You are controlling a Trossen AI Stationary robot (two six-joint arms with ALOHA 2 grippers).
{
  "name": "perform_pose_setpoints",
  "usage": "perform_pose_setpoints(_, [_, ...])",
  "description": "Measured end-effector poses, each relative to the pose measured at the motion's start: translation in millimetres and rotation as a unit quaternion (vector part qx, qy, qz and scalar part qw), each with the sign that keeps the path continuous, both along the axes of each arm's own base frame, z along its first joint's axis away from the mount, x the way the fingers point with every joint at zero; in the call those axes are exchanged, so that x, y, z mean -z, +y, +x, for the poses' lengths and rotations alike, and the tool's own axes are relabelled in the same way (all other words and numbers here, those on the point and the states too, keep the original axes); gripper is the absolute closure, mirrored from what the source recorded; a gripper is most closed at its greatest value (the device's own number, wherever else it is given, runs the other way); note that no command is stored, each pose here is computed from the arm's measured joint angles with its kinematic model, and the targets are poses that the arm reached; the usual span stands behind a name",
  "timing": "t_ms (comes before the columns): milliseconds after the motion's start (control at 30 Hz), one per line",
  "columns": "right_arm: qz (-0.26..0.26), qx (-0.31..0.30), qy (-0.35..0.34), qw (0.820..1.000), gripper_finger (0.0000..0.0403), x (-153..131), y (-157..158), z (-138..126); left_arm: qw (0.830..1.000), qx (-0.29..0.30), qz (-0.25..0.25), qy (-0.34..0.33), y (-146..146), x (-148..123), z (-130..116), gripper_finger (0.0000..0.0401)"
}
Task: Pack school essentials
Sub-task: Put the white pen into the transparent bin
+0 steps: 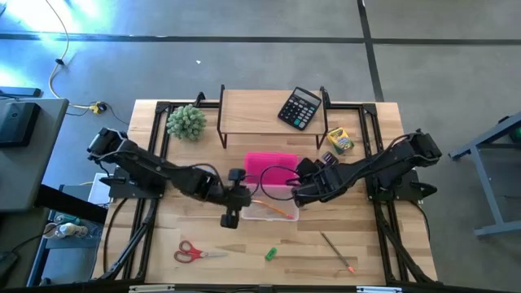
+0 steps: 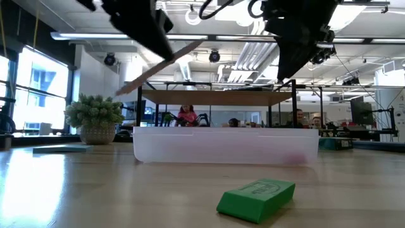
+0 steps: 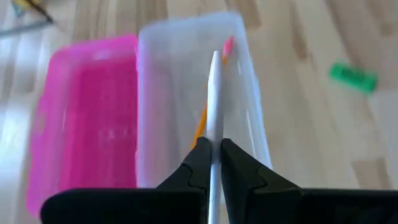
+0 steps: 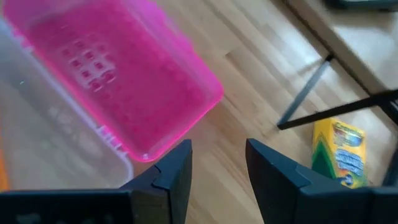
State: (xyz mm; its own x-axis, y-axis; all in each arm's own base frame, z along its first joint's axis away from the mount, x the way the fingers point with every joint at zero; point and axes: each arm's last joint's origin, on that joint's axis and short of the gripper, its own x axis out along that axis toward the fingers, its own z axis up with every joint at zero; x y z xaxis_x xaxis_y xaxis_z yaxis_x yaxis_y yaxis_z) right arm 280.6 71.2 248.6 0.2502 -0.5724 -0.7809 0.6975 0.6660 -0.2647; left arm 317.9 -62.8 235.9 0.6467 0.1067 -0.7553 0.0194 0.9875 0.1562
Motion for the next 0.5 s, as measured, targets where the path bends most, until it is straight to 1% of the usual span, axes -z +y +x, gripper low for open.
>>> perform_pose_setpoints(100, [-0.004, 0.021, -0.005, 1.000, 0.0261, -4.4, -4.6, -4.7, 1.000, 0.010, -0.021, -0.019, 5.3, 1.0, 8.1, 0.0396])
perform_pose_setpoints(233, [-0.005, 0.033, -0.005, 0.999, 0.0261, -9.7, -9.8, -8.9, 0.999, 0.017, -0.012, -0.033, 10.4, 7.1, 17.8, 0.0399])
perform_pose_setpoints(367, [-0.003, 0.033, -0.008, 0.999, 0.0261, -11.4, -10.3, -9.8, 0.999, 0.024, -0.026, -0.019, 14.0, 15.3, 21.7, 0.0401])
perform_pose_setpoints(500, [0.000, 0.029, -0.003, 1.000, 0.0261, -11.2, -9.8, -10.0, 1.000, 0.017, -0.017, 0.016, 15.5, 20.0, 16.7, 0.0399])
